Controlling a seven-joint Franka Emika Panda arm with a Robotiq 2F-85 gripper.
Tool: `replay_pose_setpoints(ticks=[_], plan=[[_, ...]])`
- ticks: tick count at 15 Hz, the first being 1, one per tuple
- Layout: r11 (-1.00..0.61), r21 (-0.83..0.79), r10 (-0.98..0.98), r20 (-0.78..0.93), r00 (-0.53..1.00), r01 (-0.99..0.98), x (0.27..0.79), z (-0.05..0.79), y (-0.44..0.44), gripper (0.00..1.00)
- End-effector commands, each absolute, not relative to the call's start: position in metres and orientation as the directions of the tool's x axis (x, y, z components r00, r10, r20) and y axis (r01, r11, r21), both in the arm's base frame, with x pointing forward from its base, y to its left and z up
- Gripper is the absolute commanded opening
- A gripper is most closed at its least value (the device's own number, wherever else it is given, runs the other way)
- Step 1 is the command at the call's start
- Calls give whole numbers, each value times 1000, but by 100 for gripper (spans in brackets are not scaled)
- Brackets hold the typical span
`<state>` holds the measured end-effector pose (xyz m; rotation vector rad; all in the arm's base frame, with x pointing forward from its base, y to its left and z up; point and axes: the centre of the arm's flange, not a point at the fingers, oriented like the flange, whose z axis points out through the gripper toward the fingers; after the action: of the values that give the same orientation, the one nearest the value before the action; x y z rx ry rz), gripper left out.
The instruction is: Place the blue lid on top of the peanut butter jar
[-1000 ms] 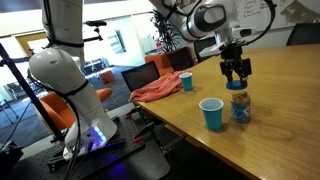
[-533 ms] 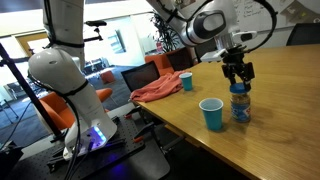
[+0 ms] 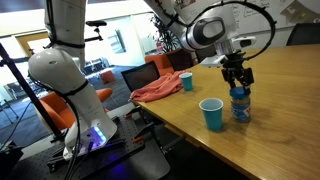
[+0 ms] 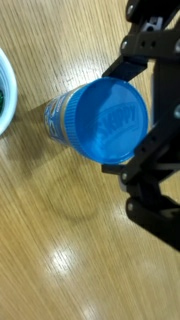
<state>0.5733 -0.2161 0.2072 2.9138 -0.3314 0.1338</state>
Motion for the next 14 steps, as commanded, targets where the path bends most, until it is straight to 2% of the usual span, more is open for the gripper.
replay_pose_setpoints(ticks=[1, 14], plan=[[-956, 179, -206, 150, 967, -231, 569, 200, -216, 54], [-958, 129, -235, 152, 960, -254, 565, 205, -214, 54]])
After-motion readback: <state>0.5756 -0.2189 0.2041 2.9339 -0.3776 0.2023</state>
